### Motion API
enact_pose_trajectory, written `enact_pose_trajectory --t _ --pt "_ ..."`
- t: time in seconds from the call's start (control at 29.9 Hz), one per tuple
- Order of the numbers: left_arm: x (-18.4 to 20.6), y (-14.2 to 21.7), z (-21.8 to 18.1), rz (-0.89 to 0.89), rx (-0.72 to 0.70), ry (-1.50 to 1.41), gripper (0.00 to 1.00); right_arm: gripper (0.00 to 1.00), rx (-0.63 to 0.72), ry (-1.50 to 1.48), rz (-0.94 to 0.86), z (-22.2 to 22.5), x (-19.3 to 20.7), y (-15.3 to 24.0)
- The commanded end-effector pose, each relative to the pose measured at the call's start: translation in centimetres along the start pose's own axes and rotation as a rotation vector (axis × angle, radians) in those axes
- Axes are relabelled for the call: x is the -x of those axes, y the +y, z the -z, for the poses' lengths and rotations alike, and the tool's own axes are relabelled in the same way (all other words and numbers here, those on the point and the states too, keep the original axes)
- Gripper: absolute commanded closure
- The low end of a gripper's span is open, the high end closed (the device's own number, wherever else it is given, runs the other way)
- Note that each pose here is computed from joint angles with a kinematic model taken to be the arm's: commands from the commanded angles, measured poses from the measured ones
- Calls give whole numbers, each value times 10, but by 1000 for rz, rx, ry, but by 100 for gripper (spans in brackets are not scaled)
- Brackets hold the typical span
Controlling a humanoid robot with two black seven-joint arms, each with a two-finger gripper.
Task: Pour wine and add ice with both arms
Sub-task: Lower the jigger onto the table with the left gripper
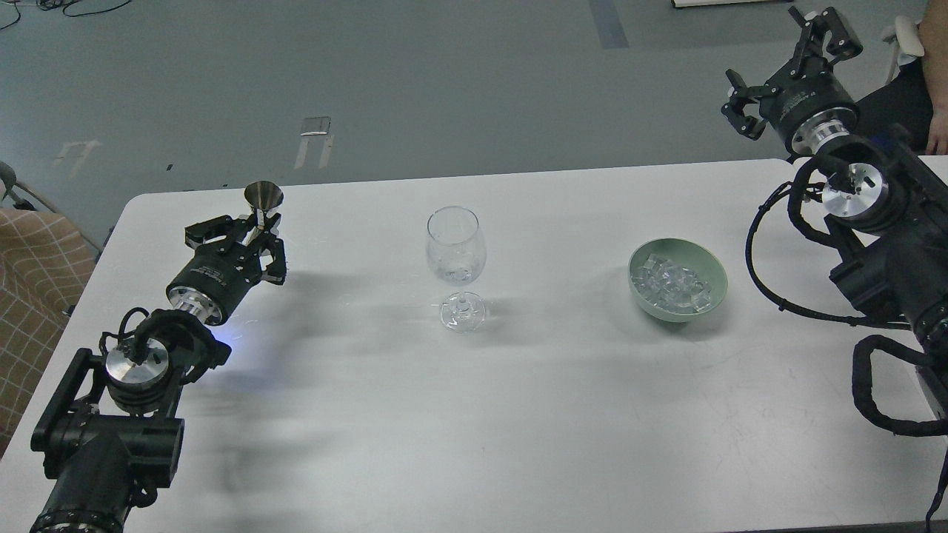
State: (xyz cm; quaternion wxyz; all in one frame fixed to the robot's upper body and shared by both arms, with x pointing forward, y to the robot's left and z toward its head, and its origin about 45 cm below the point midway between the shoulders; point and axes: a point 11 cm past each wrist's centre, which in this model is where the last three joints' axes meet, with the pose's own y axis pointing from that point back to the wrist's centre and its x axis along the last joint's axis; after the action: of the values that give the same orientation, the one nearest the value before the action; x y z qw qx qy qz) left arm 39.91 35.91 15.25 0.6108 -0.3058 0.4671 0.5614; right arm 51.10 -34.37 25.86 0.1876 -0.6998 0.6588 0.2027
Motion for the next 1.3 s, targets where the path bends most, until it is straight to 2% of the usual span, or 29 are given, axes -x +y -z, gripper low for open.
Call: enact_pose_trajectory --t 0.0,0.3,0.6,0.77,1.27 --pt "-12 -1 -2 -38 10 28 89 0 -5 -1 -15 2 -3 0" --pt "-34 2 1 -155 20 69 89 0 -25 8 -24 13 -8 1" --pt "-30 -3 3 -162 16 75 83 0 -28 6 -19 13 -6 1" --pt "-30 -3 3 -165 14 76 72 0 -29 7 -15 15 -5 0" --pt "-29 -4 6 -163 8 77 67 0 -29 8 -17 15 -6 0"
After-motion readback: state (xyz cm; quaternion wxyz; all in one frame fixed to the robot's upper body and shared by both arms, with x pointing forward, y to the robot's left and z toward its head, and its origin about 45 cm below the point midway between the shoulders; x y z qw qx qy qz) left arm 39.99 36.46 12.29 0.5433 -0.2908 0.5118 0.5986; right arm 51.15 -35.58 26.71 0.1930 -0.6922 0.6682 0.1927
